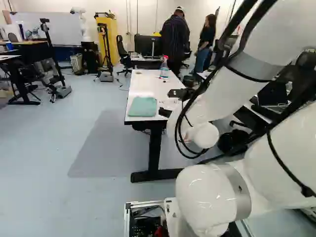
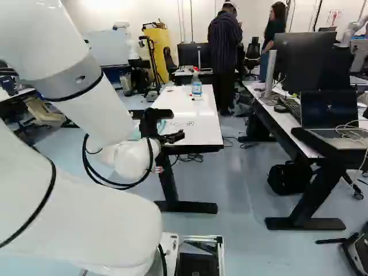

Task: Clean the table with the green towel

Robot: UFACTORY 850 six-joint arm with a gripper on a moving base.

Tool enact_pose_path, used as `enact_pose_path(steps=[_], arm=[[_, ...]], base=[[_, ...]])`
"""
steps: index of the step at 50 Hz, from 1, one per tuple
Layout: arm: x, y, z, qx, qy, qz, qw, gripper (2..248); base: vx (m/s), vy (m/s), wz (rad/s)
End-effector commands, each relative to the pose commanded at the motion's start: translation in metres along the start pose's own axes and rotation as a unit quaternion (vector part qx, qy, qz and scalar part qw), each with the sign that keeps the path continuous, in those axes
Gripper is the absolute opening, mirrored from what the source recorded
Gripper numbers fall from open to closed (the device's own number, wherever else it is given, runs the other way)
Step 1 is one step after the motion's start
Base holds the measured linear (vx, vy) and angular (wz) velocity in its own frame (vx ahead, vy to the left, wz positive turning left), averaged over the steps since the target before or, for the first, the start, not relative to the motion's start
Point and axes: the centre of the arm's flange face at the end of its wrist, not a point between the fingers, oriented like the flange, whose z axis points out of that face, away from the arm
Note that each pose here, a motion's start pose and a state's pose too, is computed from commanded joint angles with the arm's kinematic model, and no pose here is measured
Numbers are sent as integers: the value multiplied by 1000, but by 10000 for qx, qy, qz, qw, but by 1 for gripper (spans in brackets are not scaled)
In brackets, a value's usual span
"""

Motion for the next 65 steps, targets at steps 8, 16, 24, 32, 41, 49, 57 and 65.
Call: enact_pose_path(steps=[8,16,24,32,41,49,57,65], arm=[[0,0,0,0,0,0,10000,247],[0,0,0,0,0,0,10000,247],[0,0,0,0,0,0,10000,247],[2,0,-1,0,37,0,10000,247],[10,-1,1,21,149,-7,9999,247],[20,-4,6,69,249,-22,9997,247],[33,-9,15,149,335,-46,9993,247],[46,-16,26,236,374,-68,9990,247]], base=[[0,0,0],[0,0,0],[0,0,0],[0,0,0],[0,0,0],[0,0,0],[0,0,0],[0,0,0]])
